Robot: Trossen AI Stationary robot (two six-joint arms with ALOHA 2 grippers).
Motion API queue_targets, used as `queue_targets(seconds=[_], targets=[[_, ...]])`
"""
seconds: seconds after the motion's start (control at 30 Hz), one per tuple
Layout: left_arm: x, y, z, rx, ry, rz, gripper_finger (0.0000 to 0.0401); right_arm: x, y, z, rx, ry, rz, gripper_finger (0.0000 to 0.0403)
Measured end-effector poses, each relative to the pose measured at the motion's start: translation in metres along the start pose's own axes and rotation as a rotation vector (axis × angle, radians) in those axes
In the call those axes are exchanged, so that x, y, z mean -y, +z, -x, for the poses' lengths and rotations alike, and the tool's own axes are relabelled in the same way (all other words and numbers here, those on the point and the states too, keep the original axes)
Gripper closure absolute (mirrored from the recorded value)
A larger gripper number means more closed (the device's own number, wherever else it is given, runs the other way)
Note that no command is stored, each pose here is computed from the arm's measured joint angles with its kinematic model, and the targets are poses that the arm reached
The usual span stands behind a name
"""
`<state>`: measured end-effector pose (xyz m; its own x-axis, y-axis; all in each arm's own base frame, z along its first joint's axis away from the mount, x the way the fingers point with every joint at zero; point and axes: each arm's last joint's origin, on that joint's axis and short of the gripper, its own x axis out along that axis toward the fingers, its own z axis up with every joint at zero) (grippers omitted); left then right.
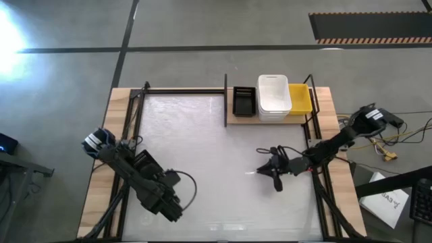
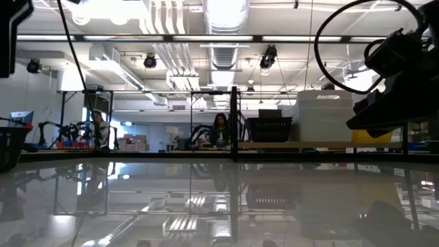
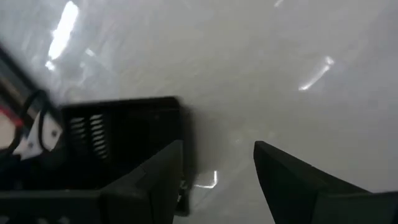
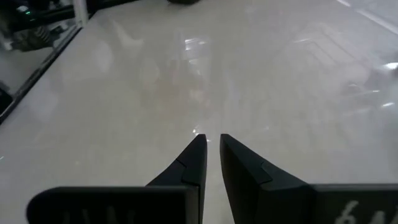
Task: Stack baskets on shelf by color
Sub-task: Stack the black bin into the black bin on the shelf
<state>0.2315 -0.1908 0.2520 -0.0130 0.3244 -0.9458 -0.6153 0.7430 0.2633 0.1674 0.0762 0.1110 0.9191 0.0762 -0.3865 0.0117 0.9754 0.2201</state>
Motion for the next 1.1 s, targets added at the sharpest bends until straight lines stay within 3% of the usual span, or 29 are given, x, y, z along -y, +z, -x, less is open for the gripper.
queue_targets(seconds=[0.17, 0.47, 0.6, 0.83, 0.97, 1.1], targets=[[-0.03, -0.01, -0.018, -0.002, -0.019, 0.115, 0.0218, -0.017, -0.003, -0.012, -0.039, 0.039, 0.036, 0.0365], [-0.068, -0.03, -0.076, -0.03, -0.31, 0.326, 0.0218, -0.053, -0.009, -0.043, -0.1, 0.091, 0.097, 0.0365], [-0.075, -0.041, -0.103, -0.152, -0.356, 0.345, 0.0218, -0.069, -0.014, -0.056, -0.119, 0.114, 0.124, 0.0365], [-0.072, -0.044, -0.118, -0.161, -0.334, 0.337, 0.0224, -0.084, -0.02, -0.065, -0.134, 0.14, 0.151, 0.0365], [-0.058, -0.04, -0.111, -0.151, -0.404, 0.283, 0.0269, -0.092, -0.014, -0.053, -0.115, 0.183, 0.15, 0.0365], [-0.037, -0.032, -0.097, -0.12, -0.478, 0.185, 0.0358, -0.101, -0.004, -0.032, -0.128, 0.229, 0.172, 0.0365]])
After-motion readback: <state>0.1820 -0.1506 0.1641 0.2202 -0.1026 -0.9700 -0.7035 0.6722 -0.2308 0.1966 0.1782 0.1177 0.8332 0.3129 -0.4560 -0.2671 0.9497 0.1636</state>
